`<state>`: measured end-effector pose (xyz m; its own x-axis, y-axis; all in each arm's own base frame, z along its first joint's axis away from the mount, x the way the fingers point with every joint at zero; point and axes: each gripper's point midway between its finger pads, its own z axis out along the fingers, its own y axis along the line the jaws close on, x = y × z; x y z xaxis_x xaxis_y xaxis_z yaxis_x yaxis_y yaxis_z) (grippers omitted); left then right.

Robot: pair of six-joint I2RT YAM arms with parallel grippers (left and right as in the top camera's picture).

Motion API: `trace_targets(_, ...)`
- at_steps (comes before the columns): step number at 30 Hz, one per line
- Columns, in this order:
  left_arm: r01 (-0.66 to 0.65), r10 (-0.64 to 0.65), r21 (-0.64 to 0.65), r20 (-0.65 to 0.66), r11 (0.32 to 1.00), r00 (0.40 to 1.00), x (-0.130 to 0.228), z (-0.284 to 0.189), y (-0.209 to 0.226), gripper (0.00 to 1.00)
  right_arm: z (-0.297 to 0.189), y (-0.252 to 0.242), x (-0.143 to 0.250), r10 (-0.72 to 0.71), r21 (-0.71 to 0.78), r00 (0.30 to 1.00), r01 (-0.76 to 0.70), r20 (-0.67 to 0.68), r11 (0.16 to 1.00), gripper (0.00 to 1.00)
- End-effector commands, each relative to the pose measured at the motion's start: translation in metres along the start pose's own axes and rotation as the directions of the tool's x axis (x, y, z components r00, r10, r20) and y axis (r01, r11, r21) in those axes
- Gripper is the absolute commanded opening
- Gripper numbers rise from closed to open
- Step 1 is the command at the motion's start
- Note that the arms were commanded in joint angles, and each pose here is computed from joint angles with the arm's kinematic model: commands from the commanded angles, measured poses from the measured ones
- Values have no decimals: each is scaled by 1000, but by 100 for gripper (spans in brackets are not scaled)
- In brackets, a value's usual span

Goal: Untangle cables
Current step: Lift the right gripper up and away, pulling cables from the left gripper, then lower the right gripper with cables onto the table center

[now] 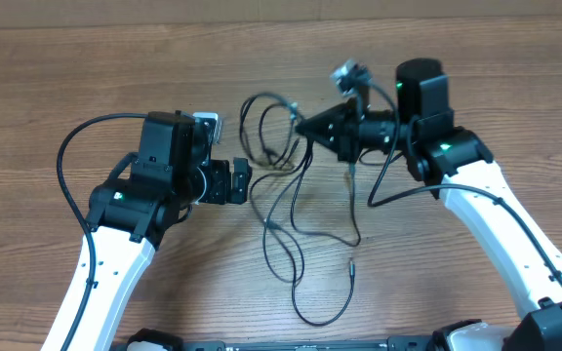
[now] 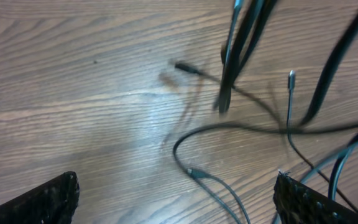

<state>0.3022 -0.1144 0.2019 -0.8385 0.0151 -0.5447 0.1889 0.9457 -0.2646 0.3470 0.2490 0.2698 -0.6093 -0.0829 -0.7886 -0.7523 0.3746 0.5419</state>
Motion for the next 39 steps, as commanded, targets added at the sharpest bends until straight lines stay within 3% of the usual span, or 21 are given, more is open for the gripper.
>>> trace_targets(1,11,-13,51,32,999,999,-10,-7,-10,100,-13,-8,-20,145,7,987,-146,73,989,4)
trace_targets(6,-7,0,140,50,990,999,-16,-8,-26,100,-25,-1,-64,161,-48,962,-154,219,987,4)
trace_targets(12,-7,0,139,52,990,999,-16,-8,-26,100,-45,31,-118,42,-114,911,6,411,993,4)
trace_targets(17,-6,-1,137,49,991,999,-16,-8,-25,99,-61,39,-147,-51,-59,837,99,545,993,4)
trace_targets(27,6,-7,127,14,992,1000,-7,-7,-23,100,-88,21,-181,37,-9,692,-43,721,999,4)
trace_targets(34,8,-9,125,5,992,1000,-5,-7,-22,100,-75,-3,-165,77,35,736,-136,673,990,4)
trace_targets(39,9,-9,126,5,992,1000,-5,-7,-23,99,-65,-43,-141,156,127,755,-302,636,945,4)
